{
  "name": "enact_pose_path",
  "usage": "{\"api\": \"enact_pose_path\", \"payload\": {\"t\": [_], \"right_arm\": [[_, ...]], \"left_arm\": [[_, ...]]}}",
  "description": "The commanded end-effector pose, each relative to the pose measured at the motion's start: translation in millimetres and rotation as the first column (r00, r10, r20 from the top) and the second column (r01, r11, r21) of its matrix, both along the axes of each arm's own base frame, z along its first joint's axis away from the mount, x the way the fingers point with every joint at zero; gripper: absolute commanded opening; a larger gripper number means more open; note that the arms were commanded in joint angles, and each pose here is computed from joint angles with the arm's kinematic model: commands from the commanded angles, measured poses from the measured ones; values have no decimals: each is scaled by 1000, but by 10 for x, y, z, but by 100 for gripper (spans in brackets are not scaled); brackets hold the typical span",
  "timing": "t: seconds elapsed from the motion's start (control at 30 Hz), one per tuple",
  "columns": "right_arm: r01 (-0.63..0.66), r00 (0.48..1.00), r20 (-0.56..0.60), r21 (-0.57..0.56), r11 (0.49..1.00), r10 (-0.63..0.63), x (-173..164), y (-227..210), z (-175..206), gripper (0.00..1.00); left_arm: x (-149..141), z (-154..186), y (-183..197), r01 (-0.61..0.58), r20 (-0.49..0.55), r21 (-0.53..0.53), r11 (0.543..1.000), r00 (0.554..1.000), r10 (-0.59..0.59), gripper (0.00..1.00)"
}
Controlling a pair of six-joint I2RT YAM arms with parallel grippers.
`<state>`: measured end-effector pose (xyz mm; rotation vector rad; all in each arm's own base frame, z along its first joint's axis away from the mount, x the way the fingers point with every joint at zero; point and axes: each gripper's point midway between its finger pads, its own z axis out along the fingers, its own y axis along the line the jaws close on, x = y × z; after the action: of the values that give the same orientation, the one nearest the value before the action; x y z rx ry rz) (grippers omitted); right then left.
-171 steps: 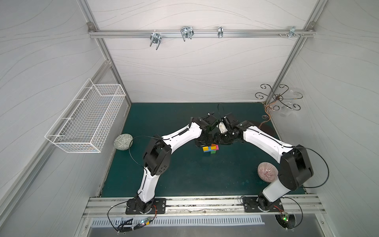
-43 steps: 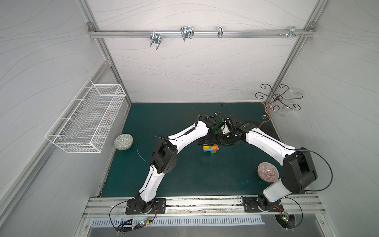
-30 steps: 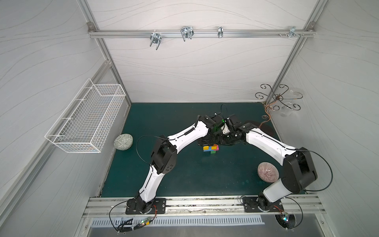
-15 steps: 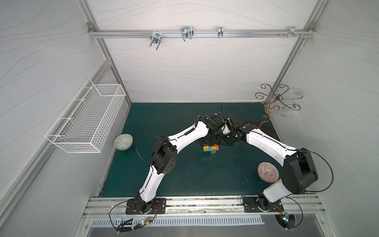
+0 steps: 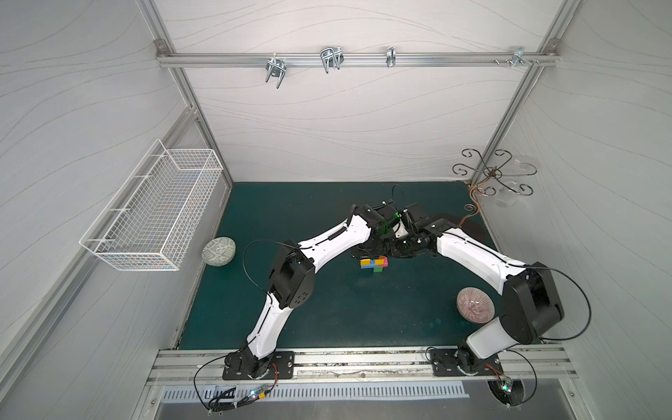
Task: Assemble the number 4 with lego
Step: Assemble the lego brick with the lego brick.
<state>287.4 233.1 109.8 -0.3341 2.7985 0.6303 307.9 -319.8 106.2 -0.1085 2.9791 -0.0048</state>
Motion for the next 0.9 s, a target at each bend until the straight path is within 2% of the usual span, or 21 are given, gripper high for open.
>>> {"api": "enact_pose_path", "payload": {"t": [0.0, 0.43, 0.63, 0.87], "right_arm": [[-48, 954, -293, -344, 938, -59, -697, -687, -764, 49], [-48, 953, -297, -346, 937, -61, -726, -700, -775, 49], [-50, 953, -297, -348, 936, -59, -730, -705, -776, 49], [-51, 952, -300, -349, 936, -59, -730, -704, -785, 49]], "left_arm": [[18, -192, 10, 10, -14, 57, 998, 1000, -10, 0], [85, -100, -80, 1, 34, 1, 1000, 999, -1, 0], [107, -101, -66, 9, 45, 12, 1000, 999, -10, 0], [9, -232, -71, 22, 2, 11, 1000, 1000, -22, 0]]}}
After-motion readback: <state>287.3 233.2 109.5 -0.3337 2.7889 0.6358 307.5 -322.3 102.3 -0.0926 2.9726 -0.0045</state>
